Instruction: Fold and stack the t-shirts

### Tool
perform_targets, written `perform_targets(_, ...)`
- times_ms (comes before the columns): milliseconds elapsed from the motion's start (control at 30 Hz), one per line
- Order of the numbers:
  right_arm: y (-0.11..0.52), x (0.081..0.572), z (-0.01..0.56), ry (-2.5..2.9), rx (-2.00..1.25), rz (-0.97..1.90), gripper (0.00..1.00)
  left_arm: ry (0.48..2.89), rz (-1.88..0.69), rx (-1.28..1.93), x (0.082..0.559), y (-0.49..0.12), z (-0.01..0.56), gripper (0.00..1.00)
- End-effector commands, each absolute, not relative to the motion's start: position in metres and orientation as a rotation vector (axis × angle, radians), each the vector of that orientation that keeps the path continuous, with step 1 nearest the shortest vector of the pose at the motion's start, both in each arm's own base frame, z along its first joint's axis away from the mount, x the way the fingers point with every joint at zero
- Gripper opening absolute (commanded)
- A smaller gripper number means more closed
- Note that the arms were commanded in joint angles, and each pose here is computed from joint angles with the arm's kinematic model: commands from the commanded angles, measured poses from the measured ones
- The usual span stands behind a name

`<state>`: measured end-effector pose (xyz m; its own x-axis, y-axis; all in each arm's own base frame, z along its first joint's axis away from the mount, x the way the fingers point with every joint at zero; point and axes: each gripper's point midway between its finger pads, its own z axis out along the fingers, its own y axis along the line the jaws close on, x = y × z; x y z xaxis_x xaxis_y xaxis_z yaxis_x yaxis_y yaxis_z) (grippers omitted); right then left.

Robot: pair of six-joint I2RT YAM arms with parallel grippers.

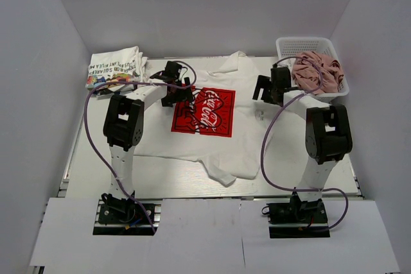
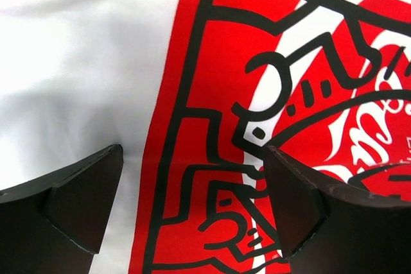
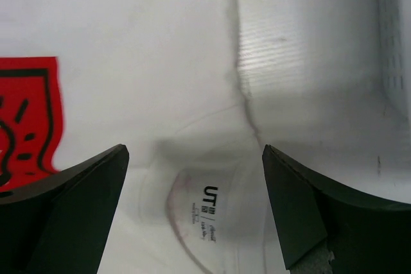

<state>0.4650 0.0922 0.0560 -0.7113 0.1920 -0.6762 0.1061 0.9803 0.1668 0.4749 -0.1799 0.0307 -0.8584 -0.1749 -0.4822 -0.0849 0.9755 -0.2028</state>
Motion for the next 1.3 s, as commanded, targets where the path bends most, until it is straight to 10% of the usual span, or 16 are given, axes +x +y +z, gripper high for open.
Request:
perform_targets(0, 0.129, 0.484, 0.124, 2.195, -0.026, 0.348, 0.9, 2.609, -0.324, -0.13, 0.47, -0.192, 0.047, 1.0)
perform_targets(267, 0.175, 0.412, 0.167, 2.161, -0.22, 0.328, 0.9, 2.481, -0.392, -0.142, 0.456, -0.189, 0.11, 1.0)
perform_targets(633, 0.259, 0.186, 0.083, 2.409, -0.836, 0.452, 0.9, 2.515, -0.215, -0.487, 0.357, -0.125, 0.073, 1.0)
perform_targets(933, 0.265, 0.118, 0.046, 2.399, -1.14, 0.287, 0.86, 2.552, -0.195, -0.515, 0.329, -0.116, 0.058, 1.0)
perform_targets(1100, 0.259, 0.117, 0.032, 2.424, -1.109, 0.203, 0.49, 2.525, -0.176, -0.532, 0.326, -0.11, 0.062, 1.0)
perform_targets(1200, 0.254, 0.129, 0.033, 2.414, -1.059, 0.09, 0.0, 2.508, -0.159, -0.537, 0.328, -0.107, 0.065, 1.0)
perform_targets(1267, 0.261, 0.137, 0.057, 2.387, -0.964, 0.123, 0.0, 2.508, -0.159, -0.537, 0.328, -0.107, 0.065, 1.0)
